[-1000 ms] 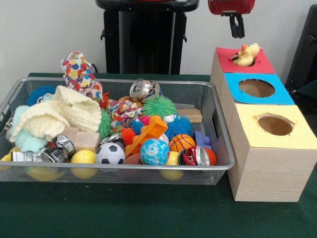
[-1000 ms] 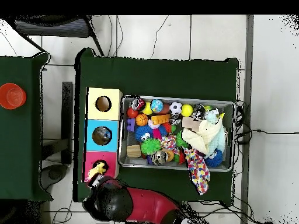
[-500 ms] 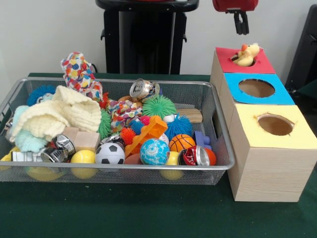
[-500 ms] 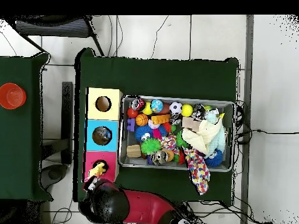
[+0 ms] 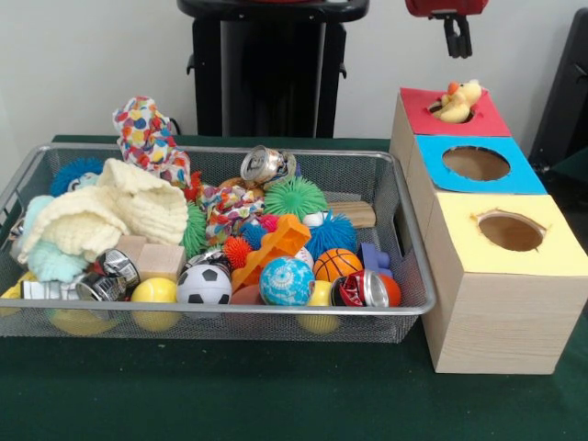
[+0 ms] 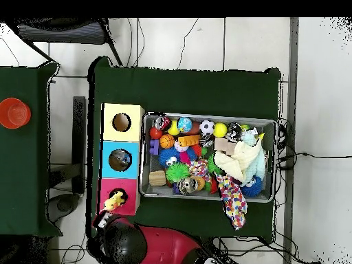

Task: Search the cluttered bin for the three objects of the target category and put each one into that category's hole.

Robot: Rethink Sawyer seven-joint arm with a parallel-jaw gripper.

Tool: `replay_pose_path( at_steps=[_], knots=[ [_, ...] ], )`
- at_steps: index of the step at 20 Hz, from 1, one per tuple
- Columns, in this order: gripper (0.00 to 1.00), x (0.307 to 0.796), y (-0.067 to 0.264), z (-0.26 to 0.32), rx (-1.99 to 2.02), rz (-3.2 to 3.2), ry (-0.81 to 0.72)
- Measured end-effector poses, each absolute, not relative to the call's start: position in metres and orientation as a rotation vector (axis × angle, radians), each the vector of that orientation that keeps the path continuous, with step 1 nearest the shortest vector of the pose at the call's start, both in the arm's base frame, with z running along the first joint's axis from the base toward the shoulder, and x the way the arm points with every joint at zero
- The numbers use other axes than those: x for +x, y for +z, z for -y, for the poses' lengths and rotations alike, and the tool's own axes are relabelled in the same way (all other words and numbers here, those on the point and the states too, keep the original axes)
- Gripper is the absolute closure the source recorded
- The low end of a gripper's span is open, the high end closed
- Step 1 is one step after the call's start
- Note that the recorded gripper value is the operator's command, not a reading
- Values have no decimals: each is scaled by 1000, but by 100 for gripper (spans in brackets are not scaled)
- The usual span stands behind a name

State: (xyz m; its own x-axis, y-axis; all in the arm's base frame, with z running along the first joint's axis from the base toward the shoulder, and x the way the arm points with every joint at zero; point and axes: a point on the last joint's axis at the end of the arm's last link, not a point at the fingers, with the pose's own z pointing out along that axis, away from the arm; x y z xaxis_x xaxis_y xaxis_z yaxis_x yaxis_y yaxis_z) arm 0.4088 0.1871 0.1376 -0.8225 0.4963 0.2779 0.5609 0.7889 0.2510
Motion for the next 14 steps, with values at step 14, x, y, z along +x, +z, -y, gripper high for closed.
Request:
replay_pose_path(
  at_steps=[14],
  knots=[
    [100, 394, 103, -207, -857, 2744, -517]
  ],
)
